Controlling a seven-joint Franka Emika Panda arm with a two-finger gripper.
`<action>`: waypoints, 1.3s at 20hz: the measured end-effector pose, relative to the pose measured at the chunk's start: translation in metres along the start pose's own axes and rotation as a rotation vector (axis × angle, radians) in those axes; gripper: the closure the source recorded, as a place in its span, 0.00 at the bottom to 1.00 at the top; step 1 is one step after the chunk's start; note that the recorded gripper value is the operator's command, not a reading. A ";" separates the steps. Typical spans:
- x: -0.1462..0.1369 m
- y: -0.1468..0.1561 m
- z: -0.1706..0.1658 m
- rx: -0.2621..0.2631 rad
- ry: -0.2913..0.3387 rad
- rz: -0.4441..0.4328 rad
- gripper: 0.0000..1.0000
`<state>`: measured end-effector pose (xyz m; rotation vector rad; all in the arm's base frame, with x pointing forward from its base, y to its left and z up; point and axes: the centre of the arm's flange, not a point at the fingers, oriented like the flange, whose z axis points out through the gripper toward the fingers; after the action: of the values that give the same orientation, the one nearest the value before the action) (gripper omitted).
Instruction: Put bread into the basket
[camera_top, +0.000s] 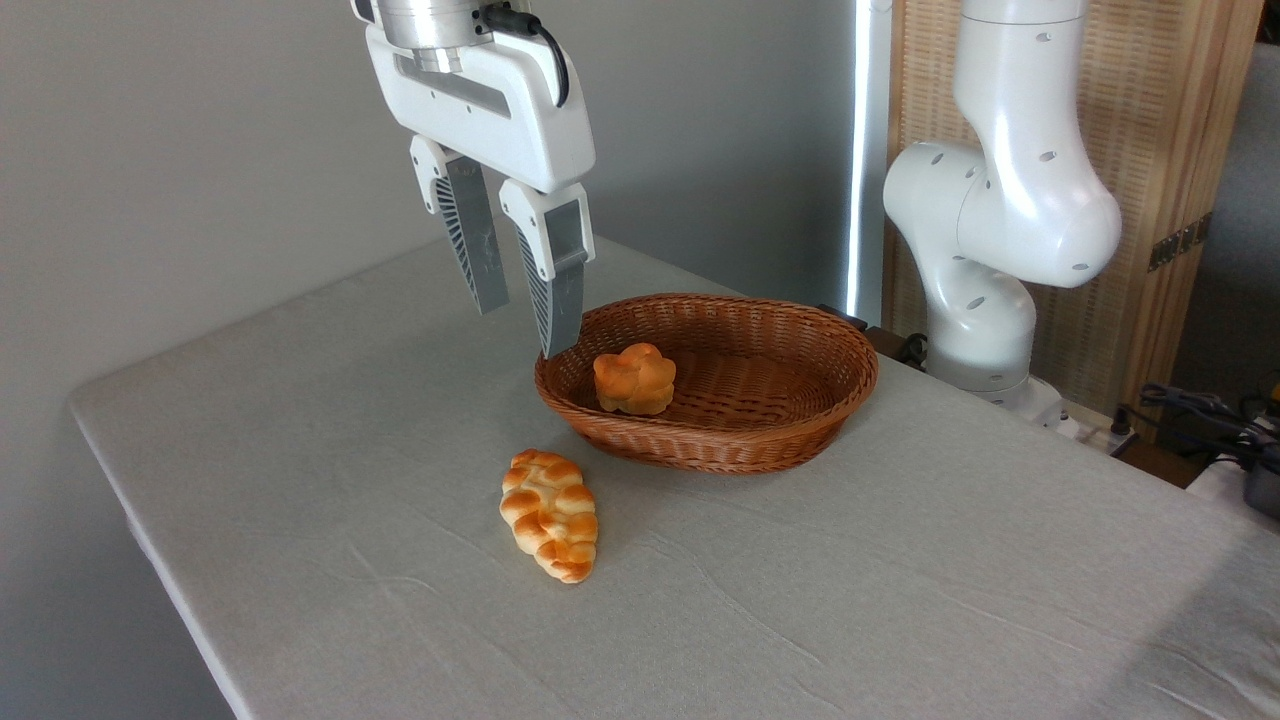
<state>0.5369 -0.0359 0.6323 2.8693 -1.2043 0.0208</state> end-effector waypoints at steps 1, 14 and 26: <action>0.000 0.000 0.000 0.000 0.000 0.000 0.00; -0.005 -0.005 -0.001 0.001 0.002 -0.012 0.00; -0.005 -0.004 -0.002 0.005 0.000 -0.010 0.00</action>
<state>0.5362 -0.0298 0.6342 2.8792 -1.1912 0.0233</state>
